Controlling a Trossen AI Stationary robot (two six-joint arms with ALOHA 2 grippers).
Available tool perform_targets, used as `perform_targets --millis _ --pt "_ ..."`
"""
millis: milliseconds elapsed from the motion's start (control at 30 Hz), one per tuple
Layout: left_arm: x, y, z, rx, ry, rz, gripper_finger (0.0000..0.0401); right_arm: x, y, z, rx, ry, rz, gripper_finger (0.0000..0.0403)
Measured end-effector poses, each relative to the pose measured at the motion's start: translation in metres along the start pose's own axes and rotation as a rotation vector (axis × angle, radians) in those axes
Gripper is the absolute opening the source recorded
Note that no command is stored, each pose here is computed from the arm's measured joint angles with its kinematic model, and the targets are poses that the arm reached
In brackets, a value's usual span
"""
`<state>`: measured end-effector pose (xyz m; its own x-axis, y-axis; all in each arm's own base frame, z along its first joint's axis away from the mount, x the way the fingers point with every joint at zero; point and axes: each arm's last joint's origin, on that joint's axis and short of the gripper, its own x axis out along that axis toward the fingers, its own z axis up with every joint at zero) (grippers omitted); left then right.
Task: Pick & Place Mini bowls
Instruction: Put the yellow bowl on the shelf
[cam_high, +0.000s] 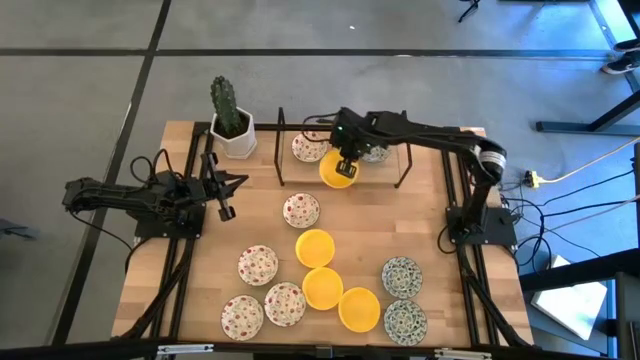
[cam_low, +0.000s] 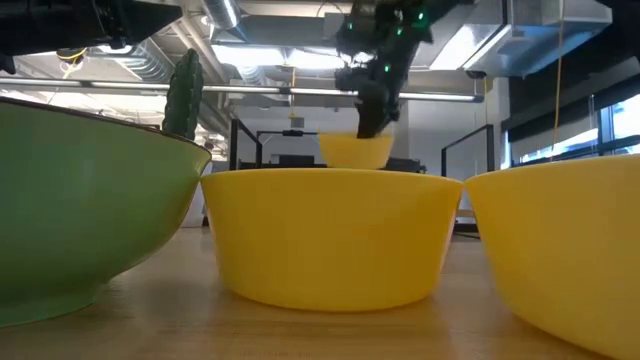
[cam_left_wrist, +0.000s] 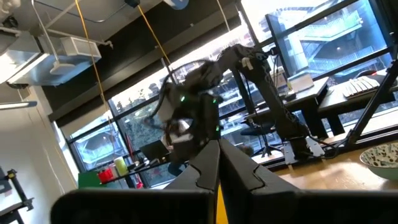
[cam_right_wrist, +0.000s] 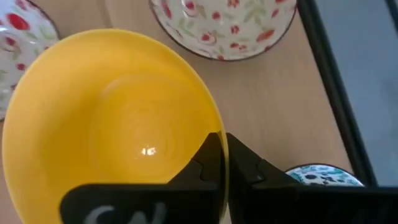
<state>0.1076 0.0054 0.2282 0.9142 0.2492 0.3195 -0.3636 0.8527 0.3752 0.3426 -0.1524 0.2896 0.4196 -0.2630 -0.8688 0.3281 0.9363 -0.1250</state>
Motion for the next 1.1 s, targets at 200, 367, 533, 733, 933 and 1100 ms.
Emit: perform_targets --millis 200,367,533,733,933,1100 --pt "0.0 0.0 0.0 0.0 0.0 0.0 0.0007 0.023 -0.015 -0.004 0.03 0.054 0.024 0.0003" --pt "0.0 0.0 0.0 0.0 0.001 0.0 0.0006 0.042 -0.019 -0.005 0.041 0.089 0.024 0.0003" --pt "0.0 0.0 0.0 0.0 0.001 0.0 0.0002 0.054 -0.019 -0.005 0.041 0.096 0.025 0.0003" --pt "0.0 0.0 0.0 0.0 0.0 0.0 0.0007 0.058 -0.025 -0.006 0.051 0.104 0.025 0.0004" --pt "0.0 0.0 0.0 0.0 0.0 0.0 0.0006 0.058 -0.032 -0.008 0.066 0.111 0.0 0.0005" --pt "0.0 0.0 0.0 0.0 0.0 0.0 0.0004 0.058 -0.034 -0.008 0.064 0.114 -0.009 0.0016"
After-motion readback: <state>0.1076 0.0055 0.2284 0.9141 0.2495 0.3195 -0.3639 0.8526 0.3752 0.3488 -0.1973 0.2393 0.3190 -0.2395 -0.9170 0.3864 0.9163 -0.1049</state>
